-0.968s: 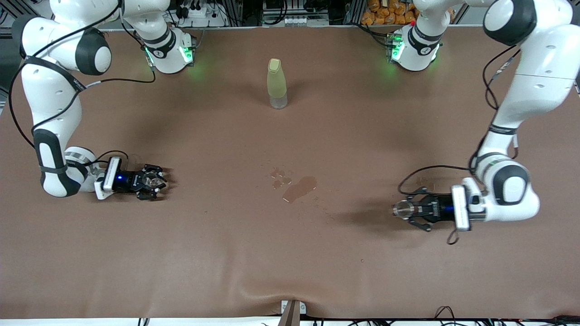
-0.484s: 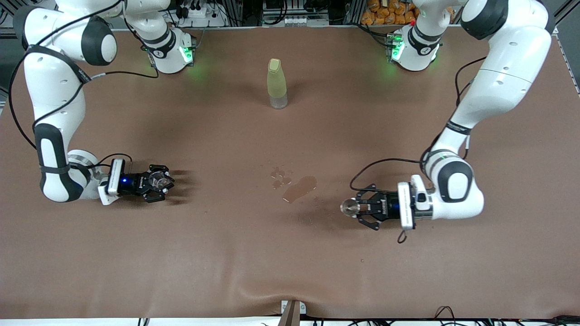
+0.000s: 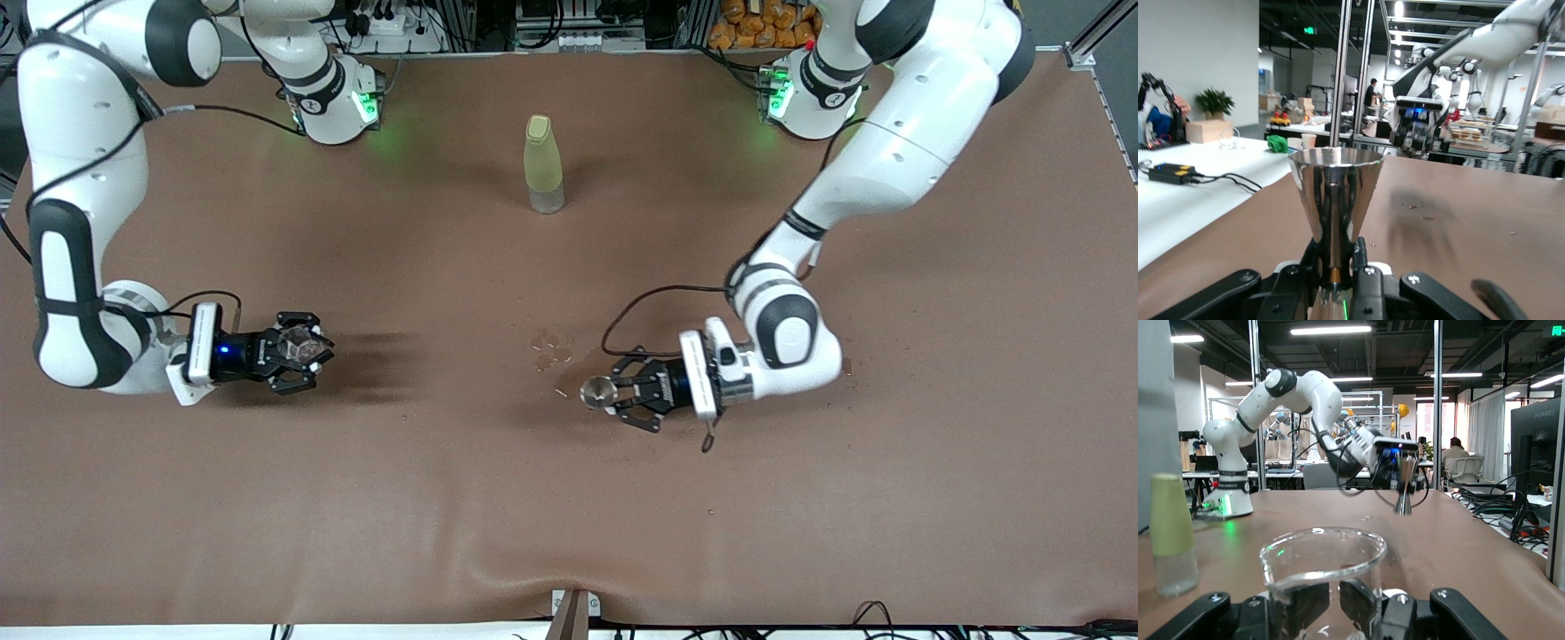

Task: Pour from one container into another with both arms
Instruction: 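Carry the jigger with the left gripper toward the beaker in the right gripper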

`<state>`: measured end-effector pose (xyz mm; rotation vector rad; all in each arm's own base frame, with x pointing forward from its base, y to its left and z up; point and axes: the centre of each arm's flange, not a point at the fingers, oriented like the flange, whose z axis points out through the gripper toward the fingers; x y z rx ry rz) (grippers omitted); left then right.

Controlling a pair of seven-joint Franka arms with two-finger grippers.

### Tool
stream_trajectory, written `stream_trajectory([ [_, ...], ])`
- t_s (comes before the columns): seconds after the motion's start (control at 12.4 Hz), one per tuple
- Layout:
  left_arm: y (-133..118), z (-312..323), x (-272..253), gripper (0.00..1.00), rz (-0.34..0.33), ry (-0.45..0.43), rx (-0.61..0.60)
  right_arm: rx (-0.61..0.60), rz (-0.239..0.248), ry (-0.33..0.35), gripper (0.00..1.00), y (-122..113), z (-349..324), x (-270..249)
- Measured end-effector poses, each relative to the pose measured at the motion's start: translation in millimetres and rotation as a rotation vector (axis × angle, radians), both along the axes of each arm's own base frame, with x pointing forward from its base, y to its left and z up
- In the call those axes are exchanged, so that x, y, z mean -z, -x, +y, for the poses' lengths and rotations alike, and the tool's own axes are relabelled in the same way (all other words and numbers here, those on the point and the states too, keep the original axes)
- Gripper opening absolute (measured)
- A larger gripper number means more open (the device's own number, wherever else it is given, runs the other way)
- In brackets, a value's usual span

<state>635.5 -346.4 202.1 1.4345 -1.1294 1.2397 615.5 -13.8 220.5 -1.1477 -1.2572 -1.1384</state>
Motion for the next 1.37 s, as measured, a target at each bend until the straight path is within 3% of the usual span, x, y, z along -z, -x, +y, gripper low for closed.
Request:
stream_trajectory([
  [0.24, 27, -30, 17, 0.22, -0.048, -0.013, 0.033, 0.0, 0.046, 0.021, 0.17, 2, 4, -55],
  [0.73, 85, -102, 34, 0.22, -0.018, -0.049, 0.13, -0.004, 0.099, 0.038, 0.17, 18, 17, -123],
  [1.05, 107, -125, 46, 0.22, 0.016, -0.04, 0.149, -0.026, 0.125, 0.037, 0.17, 28, 36, -124],
  [1.37, 109, -126, 48, 0.22, 0.014, -0.054, 0.151, -0.014, 0.14, 0.05, 0.17, 33, 88, -113],
])
